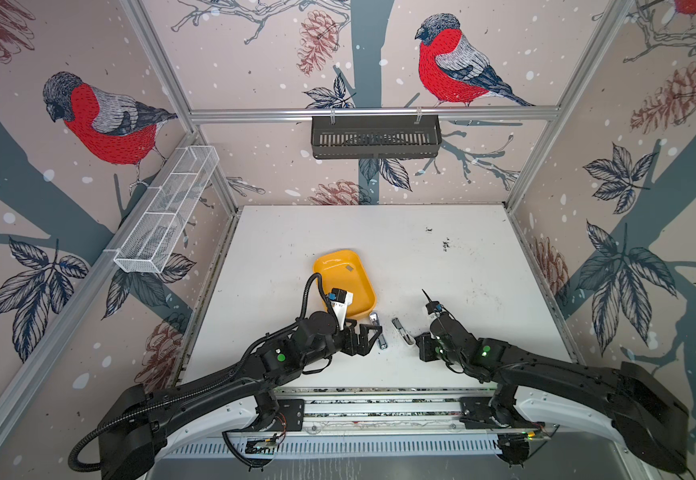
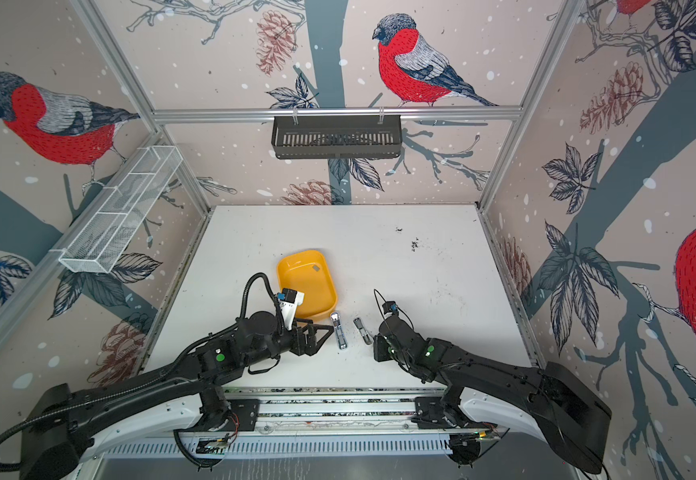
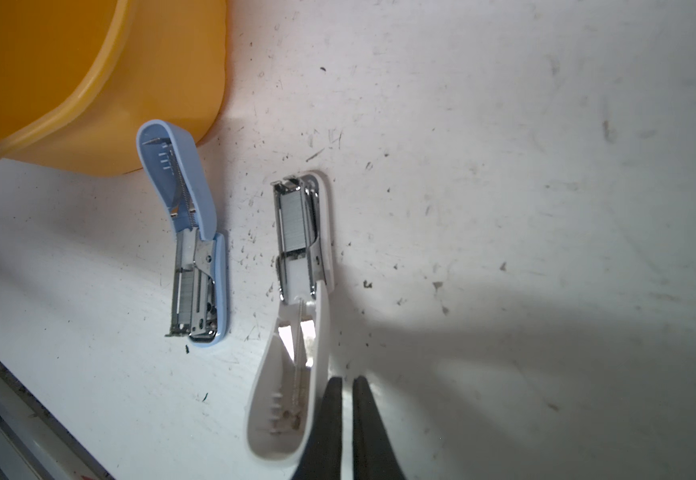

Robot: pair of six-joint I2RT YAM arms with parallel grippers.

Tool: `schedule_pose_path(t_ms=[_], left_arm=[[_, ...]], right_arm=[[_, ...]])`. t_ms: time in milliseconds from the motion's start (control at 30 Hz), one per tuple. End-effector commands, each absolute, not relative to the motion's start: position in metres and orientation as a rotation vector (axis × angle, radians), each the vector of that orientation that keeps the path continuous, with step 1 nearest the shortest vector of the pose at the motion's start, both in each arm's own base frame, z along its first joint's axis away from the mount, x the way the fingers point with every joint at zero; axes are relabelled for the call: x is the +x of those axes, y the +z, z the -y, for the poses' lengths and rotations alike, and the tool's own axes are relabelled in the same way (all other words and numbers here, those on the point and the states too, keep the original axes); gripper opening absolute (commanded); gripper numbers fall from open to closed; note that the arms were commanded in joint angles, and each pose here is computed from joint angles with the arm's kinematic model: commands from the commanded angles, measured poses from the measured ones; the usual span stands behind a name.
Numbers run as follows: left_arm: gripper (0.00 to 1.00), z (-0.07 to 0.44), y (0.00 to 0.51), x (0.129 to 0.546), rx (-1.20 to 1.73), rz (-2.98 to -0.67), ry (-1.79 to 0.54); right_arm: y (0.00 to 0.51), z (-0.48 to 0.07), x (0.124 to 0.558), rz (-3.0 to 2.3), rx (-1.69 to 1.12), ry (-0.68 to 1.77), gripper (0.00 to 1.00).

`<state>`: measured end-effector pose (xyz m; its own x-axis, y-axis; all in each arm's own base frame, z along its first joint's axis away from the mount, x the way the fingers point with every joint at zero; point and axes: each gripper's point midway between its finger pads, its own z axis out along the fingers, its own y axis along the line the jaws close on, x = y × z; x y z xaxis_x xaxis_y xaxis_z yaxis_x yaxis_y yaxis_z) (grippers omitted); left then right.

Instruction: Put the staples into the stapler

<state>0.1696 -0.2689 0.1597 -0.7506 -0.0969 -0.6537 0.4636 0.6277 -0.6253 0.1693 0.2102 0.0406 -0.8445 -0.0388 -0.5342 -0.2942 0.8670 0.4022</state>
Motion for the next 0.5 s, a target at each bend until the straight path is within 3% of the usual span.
schedule_pose_path(t_ms=[0, 467], left_arm=[[0.97, 0.274, 0.172, 0.171, 0.285, -2.138, -1.128], [0.98, 0.269, 0.159, 0.17, 0.226, -2.185, -1.121]], right_arm=[[0.042, -0.215, 0.167, -2.513, -0.247, 0.68, 0.1], [0.055, -0.247, 0.157, -2.475, -0.362, 0.854, 0.09]])
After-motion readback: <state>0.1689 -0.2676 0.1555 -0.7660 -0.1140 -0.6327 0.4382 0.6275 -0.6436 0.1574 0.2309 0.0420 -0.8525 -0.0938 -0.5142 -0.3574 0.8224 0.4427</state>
